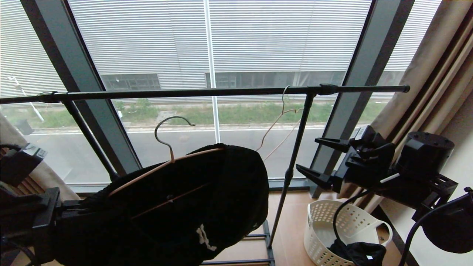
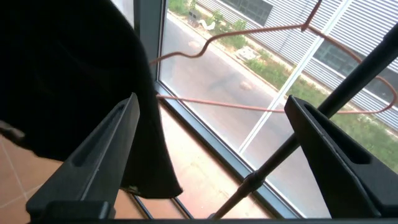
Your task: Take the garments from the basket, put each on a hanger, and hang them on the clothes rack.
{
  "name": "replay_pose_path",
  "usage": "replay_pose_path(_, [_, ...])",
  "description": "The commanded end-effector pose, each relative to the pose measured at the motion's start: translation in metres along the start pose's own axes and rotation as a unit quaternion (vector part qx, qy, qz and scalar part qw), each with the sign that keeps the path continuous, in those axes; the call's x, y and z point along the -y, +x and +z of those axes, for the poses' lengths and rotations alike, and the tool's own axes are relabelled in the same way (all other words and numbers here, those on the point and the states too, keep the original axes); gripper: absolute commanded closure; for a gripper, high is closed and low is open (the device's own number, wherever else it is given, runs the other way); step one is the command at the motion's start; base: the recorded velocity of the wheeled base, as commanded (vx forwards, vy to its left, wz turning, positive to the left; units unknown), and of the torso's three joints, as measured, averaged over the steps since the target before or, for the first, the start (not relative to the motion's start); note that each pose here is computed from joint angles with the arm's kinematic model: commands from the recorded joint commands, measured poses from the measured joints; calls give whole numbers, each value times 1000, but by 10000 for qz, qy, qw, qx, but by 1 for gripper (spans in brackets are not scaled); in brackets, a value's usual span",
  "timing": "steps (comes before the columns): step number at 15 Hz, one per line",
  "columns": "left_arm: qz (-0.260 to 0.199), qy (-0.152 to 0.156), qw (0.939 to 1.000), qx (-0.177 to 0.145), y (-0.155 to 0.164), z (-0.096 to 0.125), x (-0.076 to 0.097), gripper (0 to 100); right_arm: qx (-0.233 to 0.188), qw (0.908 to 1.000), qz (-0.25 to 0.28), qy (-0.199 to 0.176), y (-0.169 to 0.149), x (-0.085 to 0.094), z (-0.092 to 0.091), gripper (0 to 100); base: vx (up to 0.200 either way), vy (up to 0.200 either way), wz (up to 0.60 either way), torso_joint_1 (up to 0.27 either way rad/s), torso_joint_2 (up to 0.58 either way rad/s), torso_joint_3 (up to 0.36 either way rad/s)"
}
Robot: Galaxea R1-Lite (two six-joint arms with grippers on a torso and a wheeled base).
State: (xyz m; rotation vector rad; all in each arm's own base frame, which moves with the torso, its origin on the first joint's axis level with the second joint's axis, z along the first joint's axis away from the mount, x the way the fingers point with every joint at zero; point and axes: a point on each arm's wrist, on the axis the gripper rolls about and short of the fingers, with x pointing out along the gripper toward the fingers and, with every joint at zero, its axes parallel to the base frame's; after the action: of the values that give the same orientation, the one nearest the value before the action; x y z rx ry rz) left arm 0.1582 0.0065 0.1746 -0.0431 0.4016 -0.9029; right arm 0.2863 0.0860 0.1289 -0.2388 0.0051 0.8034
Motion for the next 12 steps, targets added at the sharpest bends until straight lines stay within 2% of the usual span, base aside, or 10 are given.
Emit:
replay_pose_path(1, [292,86,9995,107,-15,0,10,100,-9,10000,-43,-3,1,1,0,0,0,0,0,0,0,0])
replay_pose_path(6, [547,0,9984,115,-22,-2,5,100,-29,10000,-62,4,1,0,-1,0,0,0,0,0,0,0])
replay_pose_path(10, [626,-131,9979,43,-19,-1,-8,100,-37,10000,-68,9,2,1,-1,0,0,0,0,0,0,0])
replay_pose_path(12, [581,-83,9983,-57,-15,-5,-14,100,-45,10000,-73,13,2,1,-2,0,0,0,0,0,0,0])
